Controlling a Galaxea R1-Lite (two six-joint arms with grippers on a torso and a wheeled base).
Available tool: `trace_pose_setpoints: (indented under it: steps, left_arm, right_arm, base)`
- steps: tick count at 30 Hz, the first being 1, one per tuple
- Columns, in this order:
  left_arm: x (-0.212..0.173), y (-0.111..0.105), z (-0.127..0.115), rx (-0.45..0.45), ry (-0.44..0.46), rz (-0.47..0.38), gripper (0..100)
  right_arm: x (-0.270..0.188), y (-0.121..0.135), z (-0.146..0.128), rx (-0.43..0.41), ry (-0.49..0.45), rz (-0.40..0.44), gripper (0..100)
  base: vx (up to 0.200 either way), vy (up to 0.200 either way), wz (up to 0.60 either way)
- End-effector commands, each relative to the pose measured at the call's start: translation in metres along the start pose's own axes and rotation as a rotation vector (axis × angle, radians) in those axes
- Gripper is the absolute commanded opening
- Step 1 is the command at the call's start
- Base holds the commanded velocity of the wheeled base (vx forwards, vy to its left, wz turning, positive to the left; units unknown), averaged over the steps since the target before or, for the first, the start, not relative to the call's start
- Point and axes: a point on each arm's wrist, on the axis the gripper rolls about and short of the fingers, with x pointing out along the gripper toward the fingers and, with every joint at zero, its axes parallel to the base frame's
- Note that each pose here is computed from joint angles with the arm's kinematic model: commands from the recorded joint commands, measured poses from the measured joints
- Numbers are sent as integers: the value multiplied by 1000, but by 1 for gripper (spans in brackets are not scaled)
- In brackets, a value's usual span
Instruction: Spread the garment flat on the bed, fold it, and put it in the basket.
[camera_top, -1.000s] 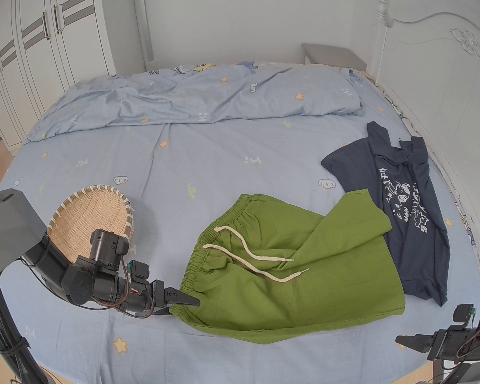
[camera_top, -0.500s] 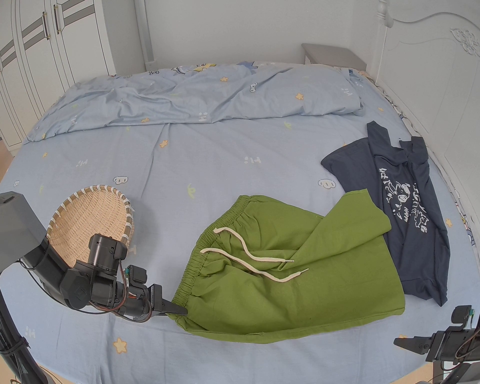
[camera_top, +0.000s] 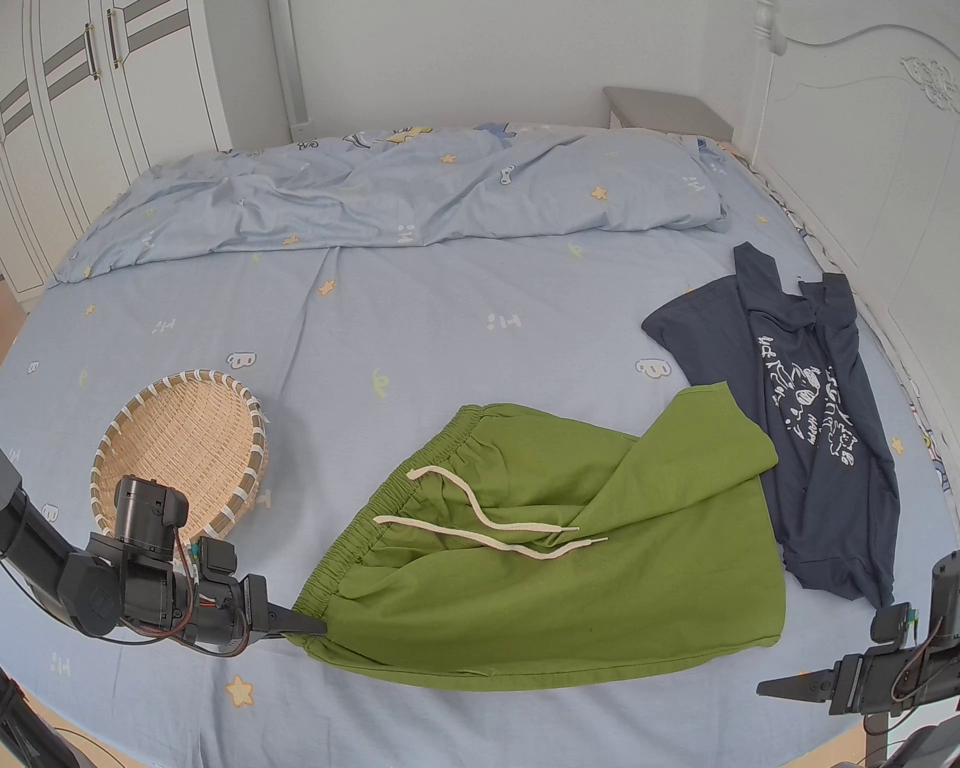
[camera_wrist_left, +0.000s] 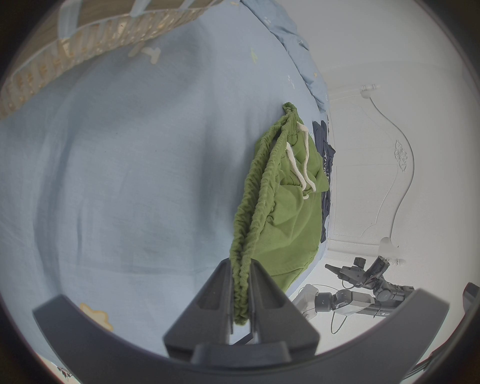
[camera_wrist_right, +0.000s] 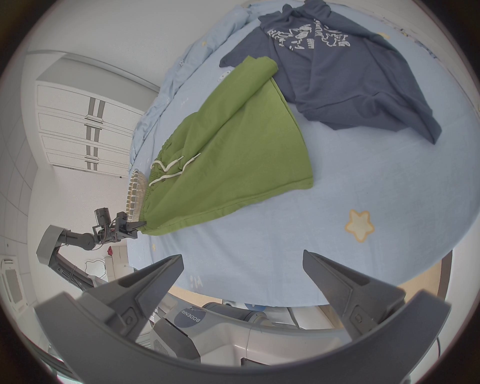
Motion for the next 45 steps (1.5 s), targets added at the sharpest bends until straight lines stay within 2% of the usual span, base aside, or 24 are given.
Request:
trace_pose_setpoints:
  steps: [1, 4, 7, 8, 10, 11, 13, 15, 17, 21, 29, 30, 33, 45]
  left_arm:
    - [-8, -4, -4, 15, -22, -4, 0]
    - [-7, -5, -3, 22, -22, -5, 0]
    - [-7, -5, -3, 26, -20, -5, 0]
    - [-7, -6, -3, 28, -22, -6, 0]
    - [-8, -5, -1, 30, -32, -7, 0]
    - [-8, -5, -1, 30, -32, -7, 0]
    - [-9, -5, 0, 43, -54, -11, 0]
    - [-10, -5, 1, 46, -68, -13, 0]
    - [-13, -2, 2, 50, -90, -15, 0]
    - [-13, -2, 1, 71, -114, -24, 0]
    - [-12, -2, 0, 80, -119, -28, 0]
    - [-12, -2, 0, 82, -119, -30, 0]
    - [-12, -2, 0, 82, -119, -30, 0]
    - [-13, -2, 1, 81, -124, -30, 0]
  right_arm:
    - [35, -15, 25, 117, 99, -54, 100]
    - [49, -29, 41, 135, 88, -89, 100]
    - [57, -46, 54, 93, 69, -119, 100]
    - [59, -56, 61, 41, 55, -109, 100]
    - [59, -64, 67, -5, 54, -51, 100]
    - [59, -64, 67, -5, 54, -51, 100]
    - [57, -73, 75, -19, 30, 21, 100]
    - [57, -76, 76, -15, 29, 40, 100]
    - [57, -82, 79, -55, 17, 91, 100]
    - [60, -80, 88, -99, 4, 158, 100]
    - [65, -82, 87, -100, 16, 189, 100]
    - [65, -81, 88, -106, 13, 233, 100]
    - [65, -79, 89, -116, 10, 270, 100]
    - [75, -75, 86, -135, 48, 281, 100]
  base:
    - [0, 0, 0]
    - [0, 0, 0]
    - [0, 0, 0]
    - [0, 0, 0]
    - [0, 0, 0]
    - [0, 0, 0]
    - [0, 0, 0]
    - [0, 0, 0]
    - [0, 0, 0]
    - [0, 0, 0]
    - [0, 0, 0]
    - [0, 0, 0]
    - [0, 0, 0]
    - [0, 0, 0]
